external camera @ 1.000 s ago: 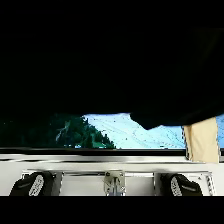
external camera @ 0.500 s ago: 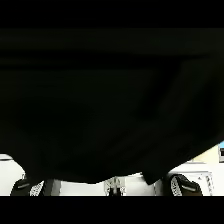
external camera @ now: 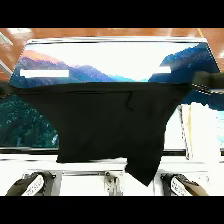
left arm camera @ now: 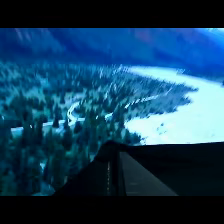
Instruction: Fold the shirts.
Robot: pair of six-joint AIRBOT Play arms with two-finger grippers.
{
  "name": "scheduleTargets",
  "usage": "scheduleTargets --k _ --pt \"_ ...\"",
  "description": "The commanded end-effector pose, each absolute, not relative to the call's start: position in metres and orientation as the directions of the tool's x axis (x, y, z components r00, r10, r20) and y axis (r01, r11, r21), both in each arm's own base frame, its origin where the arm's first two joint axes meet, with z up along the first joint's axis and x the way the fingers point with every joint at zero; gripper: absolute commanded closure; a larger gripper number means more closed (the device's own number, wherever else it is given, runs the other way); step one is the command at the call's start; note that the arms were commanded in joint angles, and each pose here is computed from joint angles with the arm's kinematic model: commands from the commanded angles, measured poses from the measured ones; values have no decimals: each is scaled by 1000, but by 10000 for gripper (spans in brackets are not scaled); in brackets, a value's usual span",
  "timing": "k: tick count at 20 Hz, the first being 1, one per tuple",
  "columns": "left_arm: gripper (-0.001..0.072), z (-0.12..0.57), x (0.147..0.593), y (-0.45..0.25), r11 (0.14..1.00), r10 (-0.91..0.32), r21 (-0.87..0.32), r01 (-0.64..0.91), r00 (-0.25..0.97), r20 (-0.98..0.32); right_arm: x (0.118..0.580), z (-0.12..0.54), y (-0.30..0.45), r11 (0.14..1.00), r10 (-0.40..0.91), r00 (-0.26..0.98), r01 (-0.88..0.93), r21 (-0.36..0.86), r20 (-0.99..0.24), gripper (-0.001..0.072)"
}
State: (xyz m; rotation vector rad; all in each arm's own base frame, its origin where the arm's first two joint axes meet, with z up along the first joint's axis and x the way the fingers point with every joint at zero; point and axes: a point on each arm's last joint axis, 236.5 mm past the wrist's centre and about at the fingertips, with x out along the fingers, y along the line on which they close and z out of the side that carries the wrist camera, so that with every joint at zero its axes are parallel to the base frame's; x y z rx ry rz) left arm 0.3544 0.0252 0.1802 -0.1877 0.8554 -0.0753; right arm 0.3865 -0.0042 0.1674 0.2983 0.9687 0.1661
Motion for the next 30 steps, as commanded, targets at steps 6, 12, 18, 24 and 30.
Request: scheduleTargets --k 6,12,18,24,30 --pt "666 23 517 1 958 -258 -286 22 505 -824 561 14 49 929 277 702 -21 371 -655 655" --pt "665 -33 527 -19 950 -293 -311 25 418 -860 570 -36 56 938 257 674 -1 347 -693 654" --pt "666 -48 444 -6 952 -307 -306 23 84 -948 500 -43 37 945 307 430 -34 325 -849 654" --pt "666 -63 405 -14 939 -338 -329 -103 -84 -937 427 -93 36 935 329 81 110 336 -941 654" --pt "652 -85 375 -19 928 -354 -322 -185 -182 -917 426 -107 48 933 330 54 131 334 -943 611"
